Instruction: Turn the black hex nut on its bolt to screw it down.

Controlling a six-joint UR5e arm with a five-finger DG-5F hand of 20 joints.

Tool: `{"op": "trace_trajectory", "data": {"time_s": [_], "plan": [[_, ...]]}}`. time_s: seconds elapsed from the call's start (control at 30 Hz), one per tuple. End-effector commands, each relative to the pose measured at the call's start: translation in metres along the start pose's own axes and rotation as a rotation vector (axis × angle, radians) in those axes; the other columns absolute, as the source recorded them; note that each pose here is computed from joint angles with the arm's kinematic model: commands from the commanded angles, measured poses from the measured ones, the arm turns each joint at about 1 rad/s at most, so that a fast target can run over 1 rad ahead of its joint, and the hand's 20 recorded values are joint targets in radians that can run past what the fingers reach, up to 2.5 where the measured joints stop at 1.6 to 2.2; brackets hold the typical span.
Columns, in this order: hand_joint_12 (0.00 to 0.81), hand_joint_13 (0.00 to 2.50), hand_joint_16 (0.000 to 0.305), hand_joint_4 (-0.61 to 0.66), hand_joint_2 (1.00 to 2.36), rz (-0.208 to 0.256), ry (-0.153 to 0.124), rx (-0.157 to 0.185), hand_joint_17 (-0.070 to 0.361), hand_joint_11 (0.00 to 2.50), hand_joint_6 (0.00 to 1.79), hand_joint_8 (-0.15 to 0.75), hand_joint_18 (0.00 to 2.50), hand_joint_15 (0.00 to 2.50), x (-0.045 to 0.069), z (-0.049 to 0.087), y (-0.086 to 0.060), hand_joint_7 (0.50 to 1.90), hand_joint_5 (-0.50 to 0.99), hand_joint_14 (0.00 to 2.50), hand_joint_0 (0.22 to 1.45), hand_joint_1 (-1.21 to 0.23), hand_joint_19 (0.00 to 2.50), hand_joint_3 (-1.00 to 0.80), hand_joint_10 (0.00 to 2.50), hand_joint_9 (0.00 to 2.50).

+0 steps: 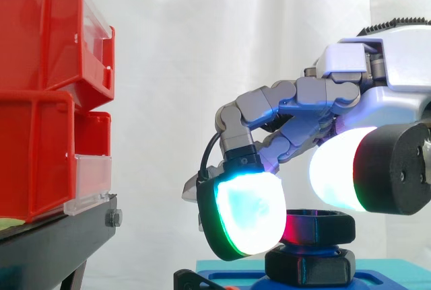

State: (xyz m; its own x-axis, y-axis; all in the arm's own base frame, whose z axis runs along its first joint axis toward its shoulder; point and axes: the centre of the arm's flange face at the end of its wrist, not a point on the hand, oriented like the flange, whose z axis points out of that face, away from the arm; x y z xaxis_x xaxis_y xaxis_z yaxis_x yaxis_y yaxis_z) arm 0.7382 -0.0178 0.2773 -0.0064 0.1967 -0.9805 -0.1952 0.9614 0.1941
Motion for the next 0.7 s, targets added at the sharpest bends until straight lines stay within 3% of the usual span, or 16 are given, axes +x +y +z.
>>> {"op": "trace_trajectory", "data": {"time_s": [0.0,0.37,0.57,0.67], "plan": [[0.272,0.47,0.043,0.16,1.0,-0.016,0.003,-0.005,0.096,0.17,0.5,0.226,0.4,0.0,0.0,-0.001,-0.001,1.42,-0.02,0.0,0.52,-0.31,0.29,-0.5,0.01,0.69],[0.275,0.48,0.043,0.16,1.0,-0.03,0.012,-0.014,0.096,0.18,0.5,0.229,0.41,0.0,-0.001,-0.005,-0.012,1.42,-0.02,0.0,0.52,-0.31,0.29,-0.5,0.01,0.69],[0.273,0.48,0.043,0.15,1.0,-0.032,0.025,-0.027,0.096,0.17,0.5,0.228,0.41,0.0,0.011,-0.005,-0.024,1.42,-0.02,0.0,0.52,-0.3,0.29,-0.5,0.01,0.69],[0.273,0.48,0.043,0.15,1.0,-0.034,0.011,-0.036,0.096,0.17,0.5,0.225,0.41,0.0,0.008,-0.005,-0.03,1.42,-0.02,0.0,0.52,-0.3,0.29,-0.5,0.01,0.69]]}}
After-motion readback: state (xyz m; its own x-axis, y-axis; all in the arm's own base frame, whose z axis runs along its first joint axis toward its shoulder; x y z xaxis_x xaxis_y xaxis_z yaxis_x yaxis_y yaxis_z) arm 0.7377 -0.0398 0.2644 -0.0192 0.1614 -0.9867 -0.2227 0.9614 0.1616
